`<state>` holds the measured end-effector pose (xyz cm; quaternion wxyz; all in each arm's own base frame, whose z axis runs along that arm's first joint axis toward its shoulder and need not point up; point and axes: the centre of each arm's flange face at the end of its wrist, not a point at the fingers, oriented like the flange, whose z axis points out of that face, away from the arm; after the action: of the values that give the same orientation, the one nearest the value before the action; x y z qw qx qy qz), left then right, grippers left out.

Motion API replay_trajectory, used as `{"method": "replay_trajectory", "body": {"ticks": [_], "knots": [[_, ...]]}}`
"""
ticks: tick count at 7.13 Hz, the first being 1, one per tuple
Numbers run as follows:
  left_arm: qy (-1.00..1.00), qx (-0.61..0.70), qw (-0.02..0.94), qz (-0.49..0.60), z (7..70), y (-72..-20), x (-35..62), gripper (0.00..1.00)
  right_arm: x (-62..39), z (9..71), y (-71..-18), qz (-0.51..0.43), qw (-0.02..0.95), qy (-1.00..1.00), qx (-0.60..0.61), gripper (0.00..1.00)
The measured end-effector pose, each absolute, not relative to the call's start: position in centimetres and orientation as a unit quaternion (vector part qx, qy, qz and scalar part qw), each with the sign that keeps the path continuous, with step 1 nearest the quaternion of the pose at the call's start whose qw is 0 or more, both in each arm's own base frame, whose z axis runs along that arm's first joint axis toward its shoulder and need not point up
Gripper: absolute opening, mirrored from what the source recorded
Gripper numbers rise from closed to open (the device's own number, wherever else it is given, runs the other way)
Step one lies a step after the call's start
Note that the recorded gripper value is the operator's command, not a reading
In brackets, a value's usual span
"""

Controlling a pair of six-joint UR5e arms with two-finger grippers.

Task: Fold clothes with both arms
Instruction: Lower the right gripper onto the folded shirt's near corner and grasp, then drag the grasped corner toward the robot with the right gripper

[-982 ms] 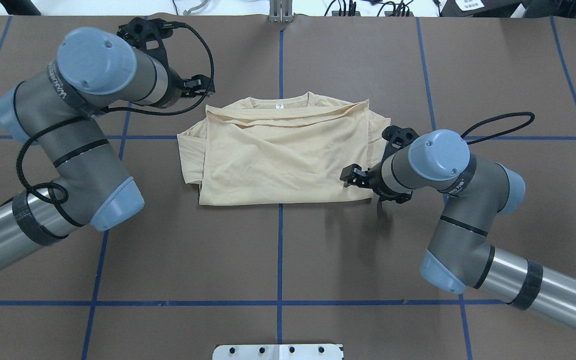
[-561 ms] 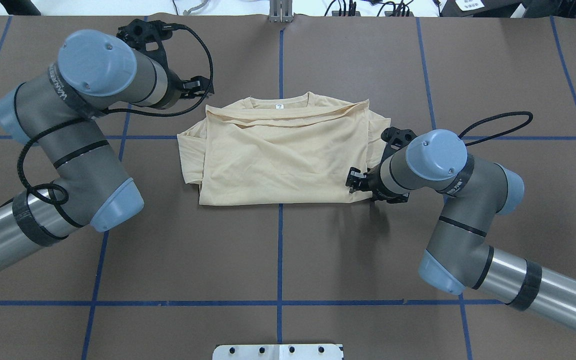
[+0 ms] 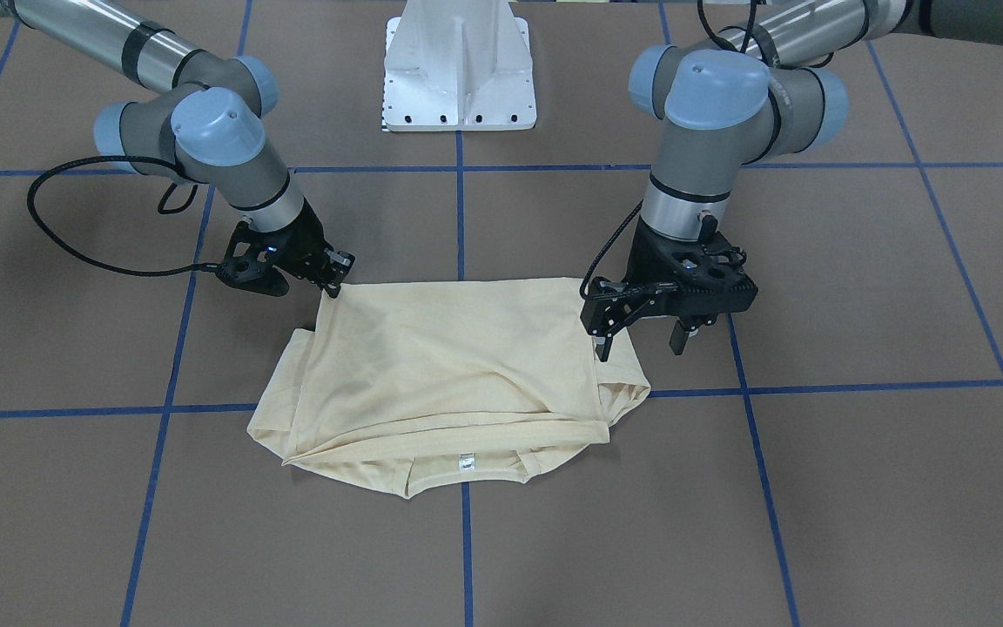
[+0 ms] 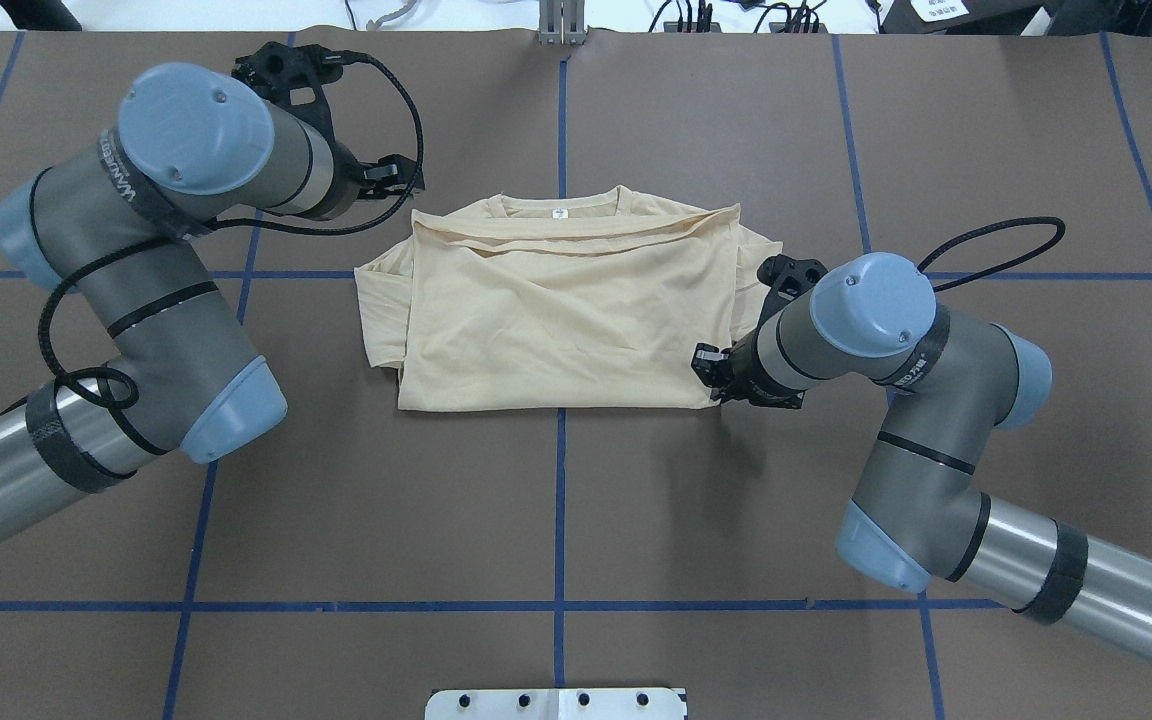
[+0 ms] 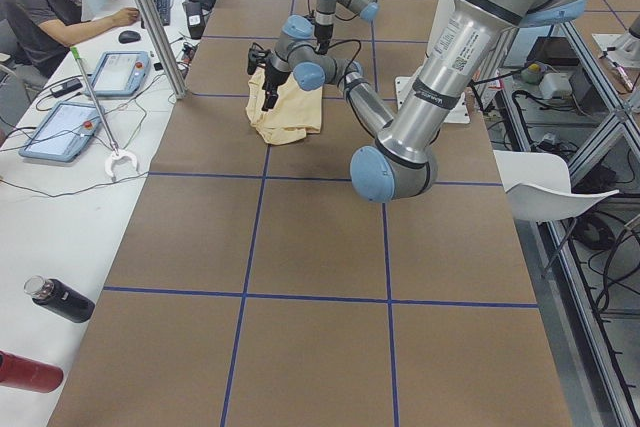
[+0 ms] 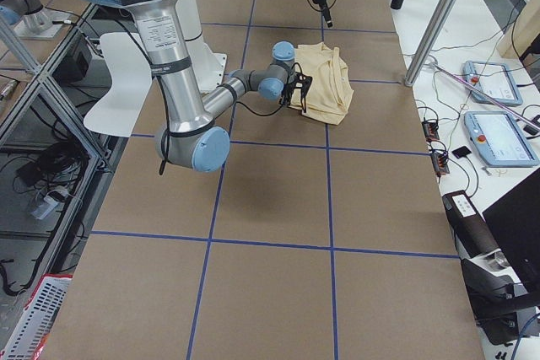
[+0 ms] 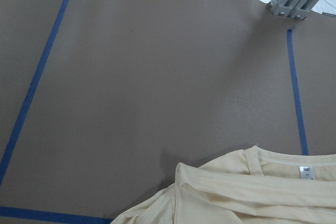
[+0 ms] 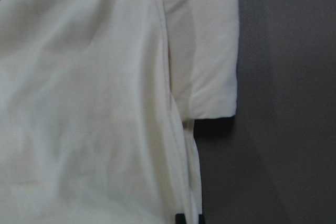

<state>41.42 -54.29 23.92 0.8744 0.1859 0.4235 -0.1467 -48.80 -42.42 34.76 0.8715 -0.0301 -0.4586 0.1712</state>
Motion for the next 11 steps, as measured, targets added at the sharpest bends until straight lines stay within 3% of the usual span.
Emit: {"method": "replay_trajectory", "body": {"ticks": [2,8,9,10,11], "knots": [[0.424,0.185,0.874,-0.147,24.1,-54.1,41.2,0.99,-49.0,33.4,-40.8,0.158,0.868,-0.47,-0.034,0.0],[0.413,0.182,0.88,-0.146,25.9,-53.8,40.9,0.99,-55.3,24.6,-25.4,0.103,0.851,-0.492,-0.151,0.0],[0.412,0.182,0.881,-0.146,26.1,-53.8,40.8,0.99,-56.1,23.6,-23.7,0.089,0.848,-0.495,-0.166,0.37],[0.411,0.182,0.881,-0.146,26.2,-53.8,40.8,0.99,-56.6,23.0,-22.4,0.074,0.845,-0.497,-0.182,0.99],[0.411,0.182,0.881,-0.146,26.2,-53.8,40.8,0.99,-56.7,22.6,-21.7,0.063,0.842,-0.498,-0.195,1.0]]}}
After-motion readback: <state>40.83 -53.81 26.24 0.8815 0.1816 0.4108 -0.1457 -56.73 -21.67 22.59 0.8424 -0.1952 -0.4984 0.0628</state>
